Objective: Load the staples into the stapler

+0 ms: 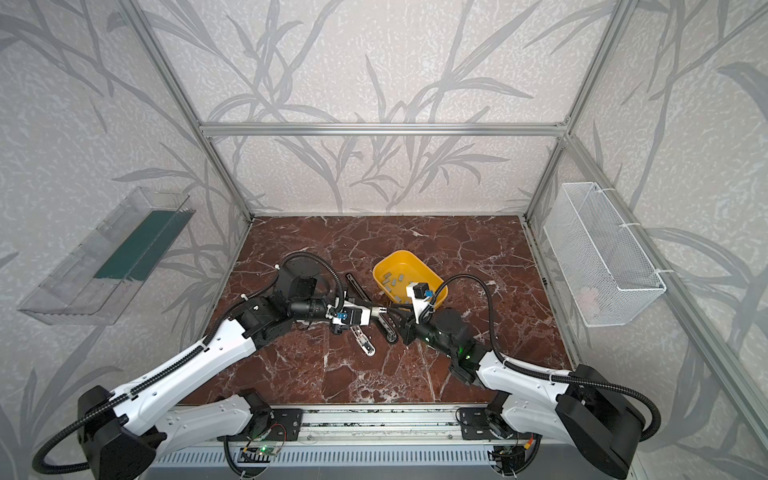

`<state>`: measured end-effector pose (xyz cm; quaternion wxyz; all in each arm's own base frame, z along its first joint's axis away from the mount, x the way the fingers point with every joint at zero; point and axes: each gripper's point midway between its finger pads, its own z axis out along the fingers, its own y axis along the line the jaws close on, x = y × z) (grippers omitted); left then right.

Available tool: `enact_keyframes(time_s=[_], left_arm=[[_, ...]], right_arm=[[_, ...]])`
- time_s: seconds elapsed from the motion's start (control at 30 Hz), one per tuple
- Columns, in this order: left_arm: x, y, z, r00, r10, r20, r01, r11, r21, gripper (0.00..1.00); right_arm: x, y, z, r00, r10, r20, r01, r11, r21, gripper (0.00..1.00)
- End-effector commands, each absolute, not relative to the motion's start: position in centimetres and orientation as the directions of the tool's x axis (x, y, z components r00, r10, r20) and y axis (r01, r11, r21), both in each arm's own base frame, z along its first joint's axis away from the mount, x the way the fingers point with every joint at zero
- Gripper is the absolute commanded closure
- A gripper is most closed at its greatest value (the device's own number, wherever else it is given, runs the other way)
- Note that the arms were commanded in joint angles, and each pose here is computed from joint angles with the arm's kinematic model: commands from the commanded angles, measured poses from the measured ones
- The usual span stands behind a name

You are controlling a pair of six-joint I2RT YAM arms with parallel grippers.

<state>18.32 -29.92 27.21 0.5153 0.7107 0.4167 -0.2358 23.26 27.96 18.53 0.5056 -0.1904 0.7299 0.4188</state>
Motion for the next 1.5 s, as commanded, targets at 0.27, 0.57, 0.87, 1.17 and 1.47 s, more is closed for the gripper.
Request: enact_keyframes(time_s=[0.27, 0.57, 0.87, 1.17, 1.47], left_arm=[[17.4, -31.1, 28.3, 0.508, 0.237, -0.828, 0.861, -0.128, 0.491, 1.0], [21.3, -29.7, 30.0, 0.424, 0.231, -0.876, 0.892, 0.062, 0.448, 1.0], [23.2, -28.9, 27.8, 0.403, 0.353, -0.845, 0.885, 0.085, 0.458, 1.0], [20.4, -29.5, 26.6, 0.441, 0.327, -0.836, 0.894, -0.077, 0.441, 1.0], [16.9, -30.0, 27.5, 0.447, 0.228, -0.865, 0.89, -0.205, 0.406, 1.0]], right_arm=[[22.4, 29.8, 21.5, -0.371, 0.164, -0.914, -0.788, 0.464, 0.404, 0.74], [24.1, 25.7, 20.8, -0.261, 0.173, -0.95, -0.684, 0.661, 0.308, 0.25], [22.3, 24.0, 22.6, 0.013, 0.098, -0.995, -0.741, 0.669, 0.056, 0.0], [19.2, 27.8, 23.7, 0.02, 0.095, -0.995, -0.899, 0.437, 0.024, 0.06], [17.4, 30.8, 22.9, 0.004, 0.005, -1.0, -0.96, 0.281, -0.002, 0.2]])
